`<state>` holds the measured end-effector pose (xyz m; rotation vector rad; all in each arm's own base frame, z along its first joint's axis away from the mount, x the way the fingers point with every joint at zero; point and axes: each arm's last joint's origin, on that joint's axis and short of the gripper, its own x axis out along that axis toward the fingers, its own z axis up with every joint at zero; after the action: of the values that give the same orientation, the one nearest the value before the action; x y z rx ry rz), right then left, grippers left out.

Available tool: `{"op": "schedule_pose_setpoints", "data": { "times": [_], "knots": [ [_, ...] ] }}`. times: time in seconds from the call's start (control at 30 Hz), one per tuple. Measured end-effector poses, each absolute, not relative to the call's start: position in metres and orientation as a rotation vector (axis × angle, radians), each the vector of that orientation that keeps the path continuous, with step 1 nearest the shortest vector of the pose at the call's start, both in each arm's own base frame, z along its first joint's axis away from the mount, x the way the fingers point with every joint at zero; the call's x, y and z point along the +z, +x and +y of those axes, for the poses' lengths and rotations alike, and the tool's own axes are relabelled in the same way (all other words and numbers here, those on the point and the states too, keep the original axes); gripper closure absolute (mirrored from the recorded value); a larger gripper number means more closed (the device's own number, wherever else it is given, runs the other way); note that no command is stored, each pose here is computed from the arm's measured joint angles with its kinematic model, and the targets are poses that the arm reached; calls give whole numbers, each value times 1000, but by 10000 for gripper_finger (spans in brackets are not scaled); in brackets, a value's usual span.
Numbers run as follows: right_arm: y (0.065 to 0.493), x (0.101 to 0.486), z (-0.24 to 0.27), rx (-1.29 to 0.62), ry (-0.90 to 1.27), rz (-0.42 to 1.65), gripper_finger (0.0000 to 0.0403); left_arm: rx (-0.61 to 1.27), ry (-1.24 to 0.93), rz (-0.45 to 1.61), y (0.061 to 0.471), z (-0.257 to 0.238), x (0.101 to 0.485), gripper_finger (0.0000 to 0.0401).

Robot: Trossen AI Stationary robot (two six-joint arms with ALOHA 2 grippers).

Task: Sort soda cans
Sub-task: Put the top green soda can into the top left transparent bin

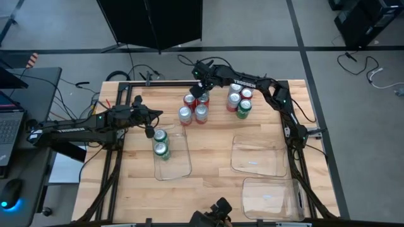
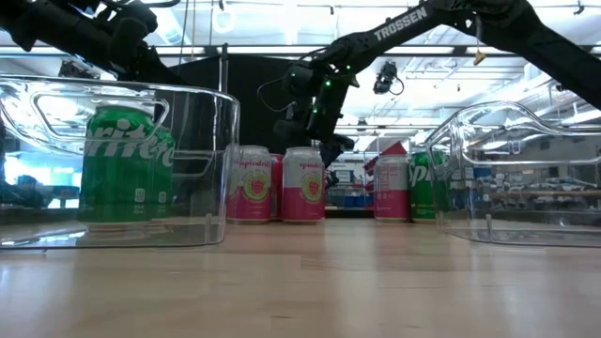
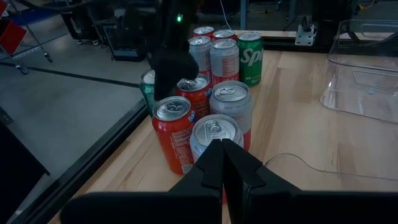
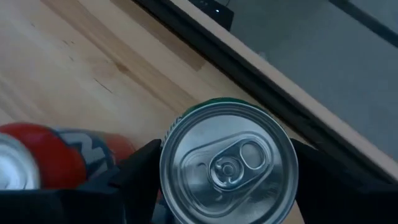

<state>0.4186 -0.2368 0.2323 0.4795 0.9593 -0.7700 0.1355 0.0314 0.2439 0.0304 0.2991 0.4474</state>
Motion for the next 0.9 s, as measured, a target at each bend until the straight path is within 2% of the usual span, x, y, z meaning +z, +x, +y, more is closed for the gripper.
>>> {"op": "schedule_pose_setpoints", "data": {
  "times": [0.27,0.47,0.7,0.9],
  "knots": [
    [403,305,-199,-694,364,865,117,448,30,295,136,31,244,398],
    [396,348,-136,-588,271,839,117,448,29,282,136,31,246,398],
    [408,360,-58,-431,204,819,117,448,28,270,136,32,247,398],
    [434,340,-8,-310,176,797,117,449,27,257,137,32,248,398]
  ]
}}
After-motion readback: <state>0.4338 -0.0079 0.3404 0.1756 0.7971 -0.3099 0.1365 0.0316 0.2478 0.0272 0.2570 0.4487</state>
